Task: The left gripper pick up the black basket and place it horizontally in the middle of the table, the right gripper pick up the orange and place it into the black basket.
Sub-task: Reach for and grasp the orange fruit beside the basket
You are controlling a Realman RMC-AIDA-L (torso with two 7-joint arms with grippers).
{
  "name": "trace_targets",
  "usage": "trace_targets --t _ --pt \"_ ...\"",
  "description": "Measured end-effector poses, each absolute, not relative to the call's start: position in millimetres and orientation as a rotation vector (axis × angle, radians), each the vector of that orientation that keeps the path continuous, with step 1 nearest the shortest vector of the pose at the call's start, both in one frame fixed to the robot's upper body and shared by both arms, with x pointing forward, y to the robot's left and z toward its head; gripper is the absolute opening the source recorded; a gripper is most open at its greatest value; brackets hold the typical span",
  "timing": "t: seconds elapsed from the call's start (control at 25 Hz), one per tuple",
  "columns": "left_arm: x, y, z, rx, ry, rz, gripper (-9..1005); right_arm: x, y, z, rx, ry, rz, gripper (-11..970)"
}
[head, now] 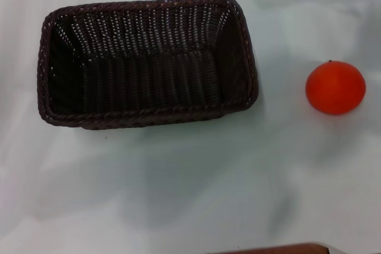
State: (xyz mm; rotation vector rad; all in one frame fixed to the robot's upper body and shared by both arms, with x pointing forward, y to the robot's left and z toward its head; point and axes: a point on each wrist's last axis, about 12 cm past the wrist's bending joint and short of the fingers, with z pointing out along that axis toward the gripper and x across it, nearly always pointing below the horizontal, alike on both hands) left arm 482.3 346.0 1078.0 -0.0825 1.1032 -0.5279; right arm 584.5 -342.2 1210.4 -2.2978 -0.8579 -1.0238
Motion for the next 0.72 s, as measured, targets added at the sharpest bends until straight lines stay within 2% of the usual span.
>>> trace_targets --t 0.56,0.72 --pt "491.4 341.5 1077.9 -0.095 1.117 -0.536 490 582.7 -321.5 1179.4 -2.527 -1.126 -0.542 849" --pt "494.6 339.3 1078.5 -0.099 1.114 -0.544 490 580.7 -317.9 1167.6 -2.544 -1.149 -0.437 794"
